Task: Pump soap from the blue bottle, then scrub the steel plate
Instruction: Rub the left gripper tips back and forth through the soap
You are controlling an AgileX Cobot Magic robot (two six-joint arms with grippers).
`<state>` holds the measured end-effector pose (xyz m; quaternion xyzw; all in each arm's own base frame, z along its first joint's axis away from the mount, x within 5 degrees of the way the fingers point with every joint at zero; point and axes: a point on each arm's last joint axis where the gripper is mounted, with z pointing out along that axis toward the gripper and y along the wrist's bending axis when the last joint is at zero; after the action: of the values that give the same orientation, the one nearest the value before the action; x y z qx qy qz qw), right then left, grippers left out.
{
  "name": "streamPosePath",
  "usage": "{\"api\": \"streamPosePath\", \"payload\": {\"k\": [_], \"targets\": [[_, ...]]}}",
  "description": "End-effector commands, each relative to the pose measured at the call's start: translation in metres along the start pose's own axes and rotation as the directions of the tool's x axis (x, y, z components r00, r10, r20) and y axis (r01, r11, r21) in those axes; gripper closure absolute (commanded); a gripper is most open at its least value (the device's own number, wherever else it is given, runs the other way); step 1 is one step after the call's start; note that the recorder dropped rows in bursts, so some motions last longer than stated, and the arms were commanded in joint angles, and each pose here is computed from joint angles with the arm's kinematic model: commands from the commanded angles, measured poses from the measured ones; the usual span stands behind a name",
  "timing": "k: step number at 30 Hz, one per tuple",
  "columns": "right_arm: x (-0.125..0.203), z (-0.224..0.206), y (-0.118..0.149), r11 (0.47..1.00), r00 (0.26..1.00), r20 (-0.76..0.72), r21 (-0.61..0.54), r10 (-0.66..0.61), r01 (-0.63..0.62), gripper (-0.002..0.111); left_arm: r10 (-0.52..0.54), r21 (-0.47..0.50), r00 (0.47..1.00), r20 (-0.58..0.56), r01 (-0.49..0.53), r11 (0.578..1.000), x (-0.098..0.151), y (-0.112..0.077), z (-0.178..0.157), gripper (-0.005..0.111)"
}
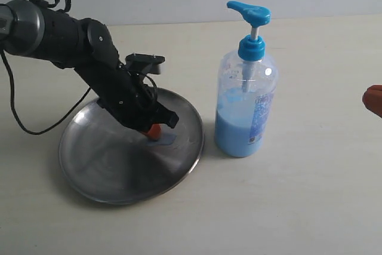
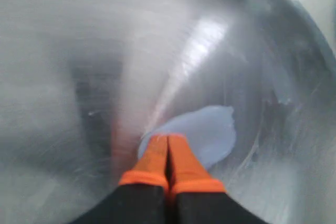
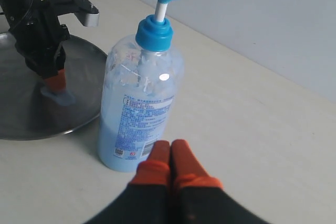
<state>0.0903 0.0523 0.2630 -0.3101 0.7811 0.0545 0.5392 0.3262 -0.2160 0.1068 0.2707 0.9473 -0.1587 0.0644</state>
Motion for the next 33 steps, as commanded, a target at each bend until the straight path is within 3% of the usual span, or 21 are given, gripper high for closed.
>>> {"api": "streamPosePath", "payload": {"k": [1, 6, 19, 27, 33], "targets": [[-0.001, -0.001, 0.000, 1.000, 1.000, 0.015, 0.002, -0.002, 0.002, 0.108, 0.025, -0.068, 0.995, -0.092, -0.032, 0.997, 0.007, 0.010, 0.005, 0.107], [-0.001, -0.001, 0.000, 1.000, 1.000, 0.017, 0.001, -0.002, 0.002, 0.108, 0.015, -0.055, 0.993, -0.113, -0.022, 0.998, 0.009, 0.008, 0.005, 0.107], [-0.001, -0.001, 0.000, 1.000, 1.000, 0.017, 0.001, -0.002, 0.002, 0.108, -0.121, 0.070, 0.990, -0.067, 0.126, 0.990, 0.005, -0.001, 0.014, 0.107], [-0.001, -0.001, 0.000, 1.000, 1.000, 0.017, 0.001, -0.002, 0.002, 0.108, 0.028, 0.008, 0.994, -0.103, -0.027, 1.000, 0.009, 0.007, 0.019, 0.107], [-0.001, -0.001, 0.000, 1.000, 1.000, 0.017, 0.001, -0.009, 0.009, 0.108, 0.034, -0.062, 0.992, -0.120, -0.042, 0.997, 0.011, 0.013, 0.019, 0.107]]}}
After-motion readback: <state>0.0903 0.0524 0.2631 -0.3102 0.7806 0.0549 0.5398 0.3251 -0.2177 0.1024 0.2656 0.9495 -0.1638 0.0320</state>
